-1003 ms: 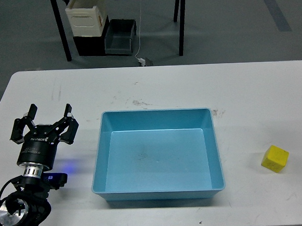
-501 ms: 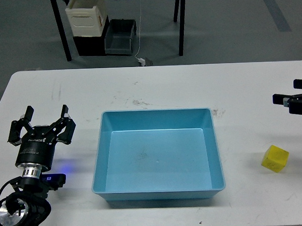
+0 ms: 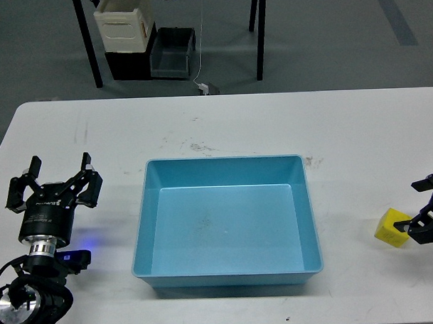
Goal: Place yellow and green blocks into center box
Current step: 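Lower the right gripper onto the yellow cube and close it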
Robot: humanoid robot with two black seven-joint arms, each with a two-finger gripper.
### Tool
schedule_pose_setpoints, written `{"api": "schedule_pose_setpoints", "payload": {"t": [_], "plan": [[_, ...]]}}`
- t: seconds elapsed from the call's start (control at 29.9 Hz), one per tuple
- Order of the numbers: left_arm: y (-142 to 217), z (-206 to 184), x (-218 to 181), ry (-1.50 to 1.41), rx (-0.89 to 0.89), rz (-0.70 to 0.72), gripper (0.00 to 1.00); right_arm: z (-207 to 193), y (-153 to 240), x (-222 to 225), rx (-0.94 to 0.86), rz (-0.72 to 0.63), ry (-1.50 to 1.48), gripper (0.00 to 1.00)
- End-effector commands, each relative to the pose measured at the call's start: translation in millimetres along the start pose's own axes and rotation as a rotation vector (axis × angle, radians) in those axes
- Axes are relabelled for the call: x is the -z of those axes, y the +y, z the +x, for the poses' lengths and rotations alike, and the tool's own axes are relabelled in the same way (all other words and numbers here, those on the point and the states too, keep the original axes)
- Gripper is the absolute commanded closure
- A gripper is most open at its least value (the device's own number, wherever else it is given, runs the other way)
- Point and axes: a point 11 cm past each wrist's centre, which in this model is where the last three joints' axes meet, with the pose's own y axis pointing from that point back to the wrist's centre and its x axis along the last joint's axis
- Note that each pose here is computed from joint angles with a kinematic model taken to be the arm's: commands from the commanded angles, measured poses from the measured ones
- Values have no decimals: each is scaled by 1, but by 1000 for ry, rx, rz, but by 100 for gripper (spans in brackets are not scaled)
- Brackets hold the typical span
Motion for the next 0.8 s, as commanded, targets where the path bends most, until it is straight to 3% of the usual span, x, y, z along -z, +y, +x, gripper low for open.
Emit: {"api": "schedule_pose_setpoints", "payload": {"t": [0.0,0.5,0.77], "plan": [[0,2,-1,-3,-5,-5,0,-4,-6,1,19,10,-3,1],[2,9,-6,-14,-26,-16,0,-18,-41,-13,98,6,-51,2],[3,14,-6,-7,-32,-28,0,-6,-64,-1,84,51,-28,20]]}}
